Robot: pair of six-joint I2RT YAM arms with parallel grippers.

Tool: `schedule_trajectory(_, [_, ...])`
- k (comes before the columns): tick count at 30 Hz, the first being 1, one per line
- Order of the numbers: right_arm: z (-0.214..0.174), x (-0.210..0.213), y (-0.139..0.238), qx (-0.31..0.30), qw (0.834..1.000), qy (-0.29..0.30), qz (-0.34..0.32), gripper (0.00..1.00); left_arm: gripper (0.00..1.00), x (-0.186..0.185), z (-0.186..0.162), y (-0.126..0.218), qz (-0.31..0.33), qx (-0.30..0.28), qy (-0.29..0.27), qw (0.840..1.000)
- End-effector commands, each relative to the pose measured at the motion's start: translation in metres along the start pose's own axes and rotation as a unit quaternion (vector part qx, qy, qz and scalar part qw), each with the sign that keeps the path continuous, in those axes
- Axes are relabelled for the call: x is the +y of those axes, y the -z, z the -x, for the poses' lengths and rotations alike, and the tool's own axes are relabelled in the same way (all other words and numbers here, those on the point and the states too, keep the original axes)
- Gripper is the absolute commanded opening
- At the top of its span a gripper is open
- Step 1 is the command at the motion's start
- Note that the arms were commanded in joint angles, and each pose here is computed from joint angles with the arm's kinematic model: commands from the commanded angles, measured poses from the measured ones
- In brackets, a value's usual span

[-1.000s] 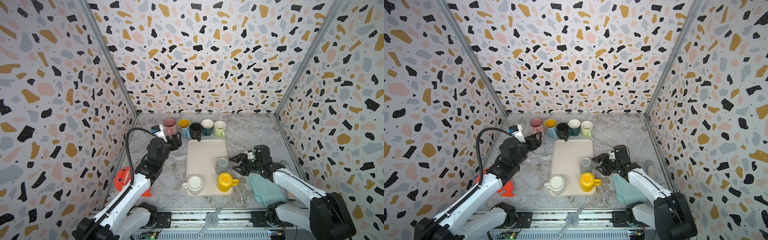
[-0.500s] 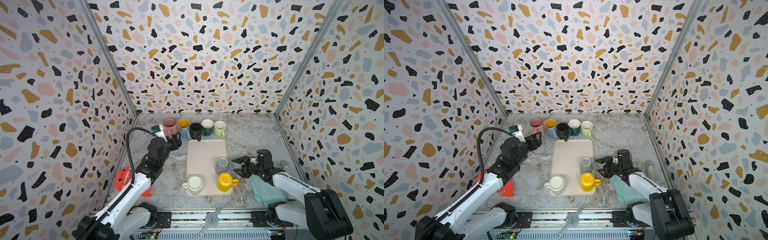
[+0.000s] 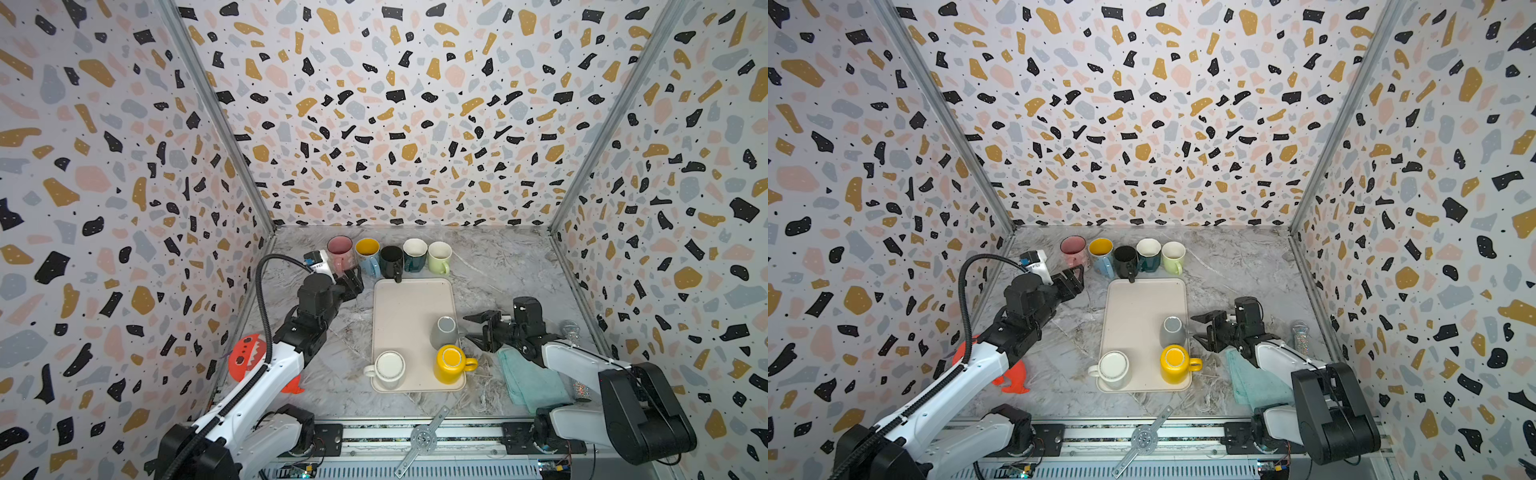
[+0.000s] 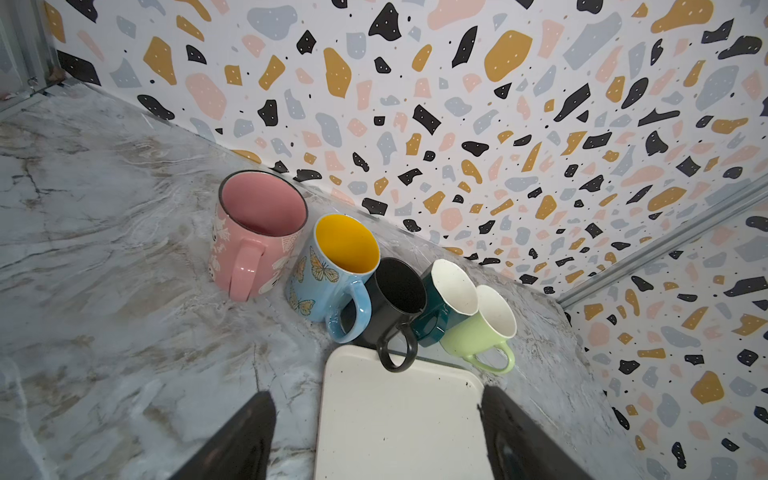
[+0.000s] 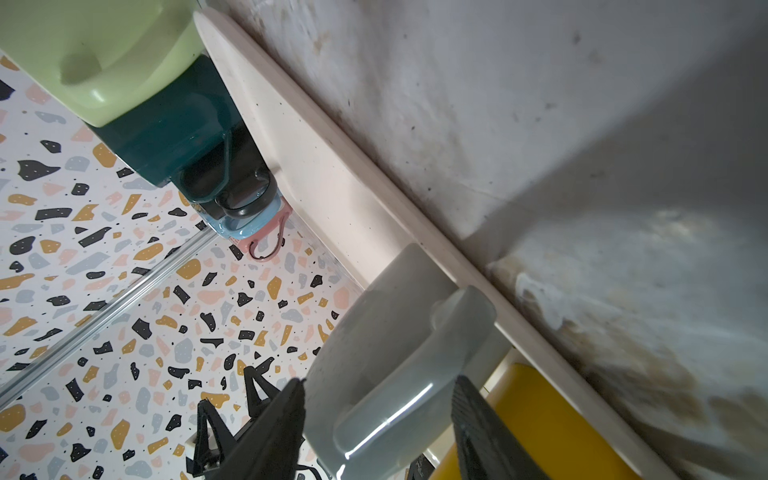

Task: Turn the mug right side up
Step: 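Move the right gripper down to the upside-down grey mug on the tray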

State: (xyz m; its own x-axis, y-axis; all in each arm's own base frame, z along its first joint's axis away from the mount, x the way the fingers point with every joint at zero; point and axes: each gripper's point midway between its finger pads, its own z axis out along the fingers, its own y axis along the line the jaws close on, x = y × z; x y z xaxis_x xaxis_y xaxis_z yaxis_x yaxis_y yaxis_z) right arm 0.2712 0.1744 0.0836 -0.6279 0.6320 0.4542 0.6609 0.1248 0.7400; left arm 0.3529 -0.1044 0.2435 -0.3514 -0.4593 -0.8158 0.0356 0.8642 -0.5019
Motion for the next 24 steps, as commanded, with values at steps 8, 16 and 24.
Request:
schedule_trajectory(8, [0.002,0.017,-0.002,0.000,1.000,-0.003,0.019,0.53,0.79,-0.004,0.019,-0.003,-0.001,-0.028,-0.002,1.000])
schedule_trajectory(16, [0.003,0.016,-0.009,0.004,1.000,-0.009,0.017,0.52,0.79,-0.002,0.018,-0.003,0.002,-0.027,-0.003,1.000])
schedule_trajectory(24, [0.002,0.021,-0.017,0.015,1.000,-0.003,0.017,0.51,0.79,0.000,0.018,-0.004,0.005,-0.027,-0.003,1.000])
